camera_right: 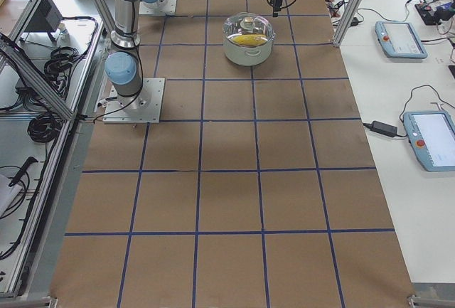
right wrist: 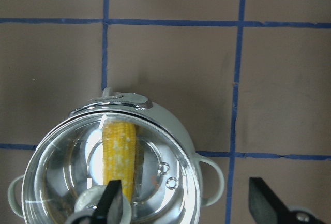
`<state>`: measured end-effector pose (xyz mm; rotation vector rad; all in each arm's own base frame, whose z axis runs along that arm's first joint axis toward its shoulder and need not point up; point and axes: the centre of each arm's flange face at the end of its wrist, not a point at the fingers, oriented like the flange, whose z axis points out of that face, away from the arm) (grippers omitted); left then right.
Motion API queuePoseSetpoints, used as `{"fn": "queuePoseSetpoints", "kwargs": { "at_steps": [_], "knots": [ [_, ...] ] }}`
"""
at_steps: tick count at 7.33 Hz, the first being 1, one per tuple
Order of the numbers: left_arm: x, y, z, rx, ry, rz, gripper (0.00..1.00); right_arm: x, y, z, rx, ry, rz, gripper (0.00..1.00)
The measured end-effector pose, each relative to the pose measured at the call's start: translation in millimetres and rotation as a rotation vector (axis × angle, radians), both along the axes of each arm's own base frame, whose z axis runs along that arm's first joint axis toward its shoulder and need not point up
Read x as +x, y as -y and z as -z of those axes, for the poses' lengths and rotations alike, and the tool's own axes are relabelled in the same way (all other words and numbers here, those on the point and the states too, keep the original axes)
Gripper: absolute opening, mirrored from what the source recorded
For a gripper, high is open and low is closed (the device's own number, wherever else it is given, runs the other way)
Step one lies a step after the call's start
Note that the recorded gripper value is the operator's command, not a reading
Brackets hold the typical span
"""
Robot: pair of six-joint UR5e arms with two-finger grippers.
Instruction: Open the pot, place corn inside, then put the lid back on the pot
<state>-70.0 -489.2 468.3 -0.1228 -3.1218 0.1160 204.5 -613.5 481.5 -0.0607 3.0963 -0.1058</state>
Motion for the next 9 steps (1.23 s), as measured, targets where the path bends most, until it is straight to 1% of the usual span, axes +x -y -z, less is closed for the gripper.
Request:
{"fn": "queuePoseSetpoints", "kwargs": {
  "at_steps": [1,2,4,5,6,7,9],
  "knots": [
    [0.0,-1.0,-2.1,0.004,0.000,-0.001,1.00,-26.9,-7.1,-14.6,-0.009,0.003,0.010,1.00],
    [-0.2,-2.5,-3.9,0.019,-0.001,-0.001,1.00,-50.3,-24.9,-26.2,-0.018,0.005,0.034,1.00],
    [-0.9,-4.9,-2.7,0.046,-0.008,0.000,1.00,-86.9,-77.4,-37.7,-0.025,0.007,0.095,1.00],
    [-1.2,-5.6,-1.1,0.052,-0.011,0.001,1.00,-92.0,-101.0,-40.9,-0.030,0.004,0.097,0.99],
    [-1.3,-5.9,-0.2,0.055,-0.012,0.001,1.00,-93.6,-118.6,-39.6,-0.027,-0.005,0.084,0.98],
    [-1.1,-6.0,-0.3,0.055,-0.012,0.001,1.00,-93.6,-132.2,-36.0,-0.006,-0.008,0.073,0.98],
    [-0.7,-6.7,1.4,0.058,-0.012,0.000,1.00,-93.0,-145.5,-29.8,0.043,-0.009,0.070,0.98]
  ]
}}
